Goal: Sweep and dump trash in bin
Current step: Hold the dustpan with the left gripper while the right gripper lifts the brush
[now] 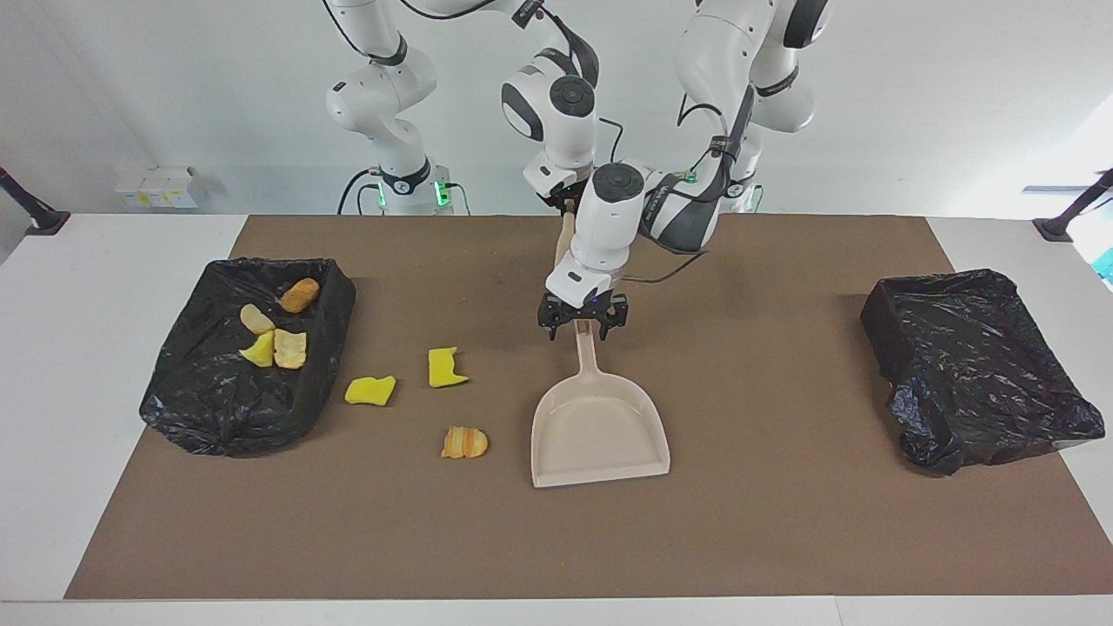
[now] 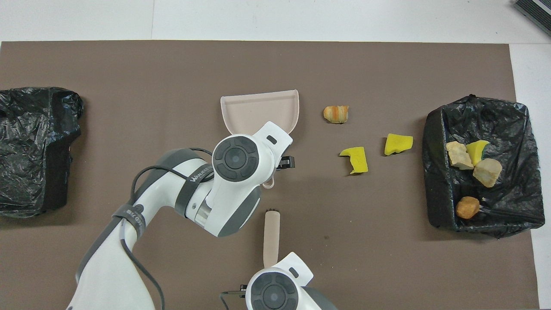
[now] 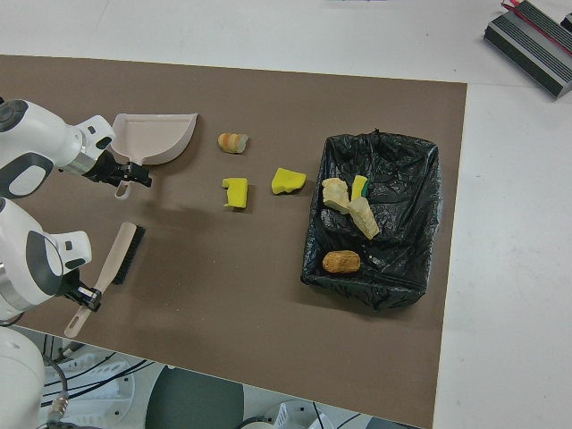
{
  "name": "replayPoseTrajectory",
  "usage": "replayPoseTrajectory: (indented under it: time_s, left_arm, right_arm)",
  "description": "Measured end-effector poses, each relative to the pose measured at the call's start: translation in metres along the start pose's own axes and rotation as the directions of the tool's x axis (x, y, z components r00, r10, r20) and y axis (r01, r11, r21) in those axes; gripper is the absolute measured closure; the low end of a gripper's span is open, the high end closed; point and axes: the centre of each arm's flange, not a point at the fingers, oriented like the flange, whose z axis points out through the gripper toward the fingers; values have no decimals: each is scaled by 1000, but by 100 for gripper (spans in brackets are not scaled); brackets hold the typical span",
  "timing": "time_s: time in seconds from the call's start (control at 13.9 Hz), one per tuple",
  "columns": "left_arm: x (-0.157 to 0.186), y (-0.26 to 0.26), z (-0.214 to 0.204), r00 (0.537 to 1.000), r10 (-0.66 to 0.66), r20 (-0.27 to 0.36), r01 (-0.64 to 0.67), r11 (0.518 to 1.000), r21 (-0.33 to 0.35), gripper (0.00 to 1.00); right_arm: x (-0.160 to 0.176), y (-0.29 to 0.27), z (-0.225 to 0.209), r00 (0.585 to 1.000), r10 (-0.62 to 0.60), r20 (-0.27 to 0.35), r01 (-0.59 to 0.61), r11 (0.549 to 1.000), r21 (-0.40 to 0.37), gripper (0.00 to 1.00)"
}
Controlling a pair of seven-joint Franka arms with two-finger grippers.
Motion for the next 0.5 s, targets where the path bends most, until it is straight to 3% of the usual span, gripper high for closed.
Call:
replayPoseTrajectory:
  time_s: [0.14, 0.22, 0.36, 0.5]
  left_arm:
    - [3, -3, 0, 1000, -6, -2, 6, 1000, 2, 0]
    - [4, -4, 0, 1000, -8, -3, 8, 1000, 3, 10]
    - [6, -6, 0, 1000, -12, -5, 12, 1000, 3, 16]
    - [7, -7, 0, 1000, -12, -6, 12, 1000, 7, 43]
  right_arm:
    - [25, 32, -14, 1000, 8, 24, -8, 1000, -14, 74]
    - [40, 49, -21, 1000, 13, 24, -13, 1000, -14, 74]
    - [67, 78, -33, 1000, 15, 14, -15, 1000, 5, 74]
    - [89, 101, -39, 1000, 12, -10, -12, 1000, 3, 74]
